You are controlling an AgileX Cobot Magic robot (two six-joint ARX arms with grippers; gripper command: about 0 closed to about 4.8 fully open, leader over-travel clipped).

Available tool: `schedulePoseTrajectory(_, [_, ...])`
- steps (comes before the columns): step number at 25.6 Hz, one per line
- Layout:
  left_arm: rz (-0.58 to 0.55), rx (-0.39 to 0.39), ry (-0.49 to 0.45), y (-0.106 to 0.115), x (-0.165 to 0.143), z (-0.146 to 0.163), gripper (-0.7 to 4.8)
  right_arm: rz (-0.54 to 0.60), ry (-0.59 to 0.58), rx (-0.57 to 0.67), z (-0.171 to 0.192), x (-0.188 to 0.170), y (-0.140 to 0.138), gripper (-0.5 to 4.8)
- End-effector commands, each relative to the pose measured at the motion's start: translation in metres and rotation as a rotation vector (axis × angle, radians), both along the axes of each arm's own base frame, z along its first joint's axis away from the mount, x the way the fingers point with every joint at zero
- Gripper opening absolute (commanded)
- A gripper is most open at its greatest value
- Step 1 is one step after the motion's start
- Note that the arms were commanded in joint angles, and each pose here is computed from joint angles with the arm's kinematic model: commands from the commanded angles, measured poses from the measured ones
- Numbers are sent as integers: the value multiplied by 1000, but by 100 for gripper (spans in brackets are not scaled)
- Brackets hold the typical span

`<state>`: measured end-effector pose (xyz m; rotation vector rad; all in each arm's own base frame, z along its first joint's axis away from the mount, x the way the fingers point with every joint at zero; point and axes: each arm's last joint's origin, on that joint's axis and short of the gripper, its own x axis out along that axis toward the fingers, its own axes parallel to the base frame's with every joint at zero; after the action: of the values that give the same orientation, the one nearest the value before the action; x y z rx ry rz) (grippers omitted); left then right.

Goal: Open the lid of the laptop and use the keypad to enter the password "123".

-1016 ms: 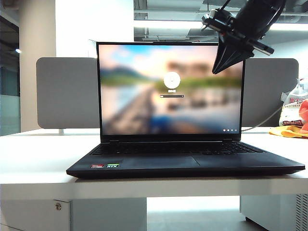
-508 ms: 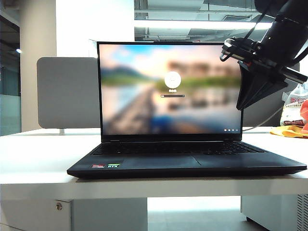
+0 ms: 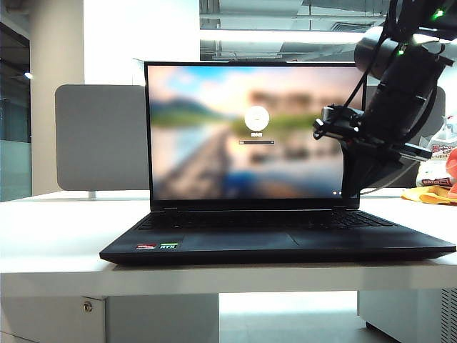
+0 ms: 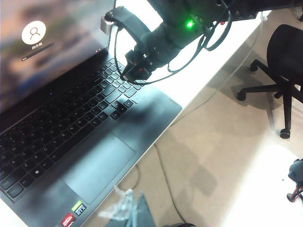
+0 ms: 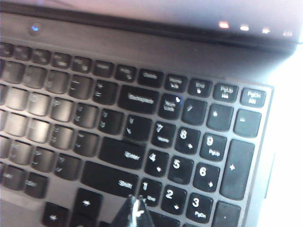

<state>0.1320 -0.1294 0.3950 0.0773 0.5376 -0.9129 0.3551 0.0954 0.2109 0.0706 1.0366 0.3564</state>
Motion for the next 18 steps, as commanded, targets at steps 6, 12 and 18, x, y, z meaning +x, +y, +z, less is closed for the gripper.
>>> schedulePoseTrajectory(6, [-10,-4,-11,-1,0,2,-4,0,29,-7,-19,9,2,-8])
schedulePoseTrajectory(12, [-9,-4,-11,-1,0,2,-4,0,35,-9,-26,12,3,-8])
schedulePoseTrajectory(18, [-9,-3,-12,-1,0,2,-4,-5,2,-25,-14,8,2,-8])
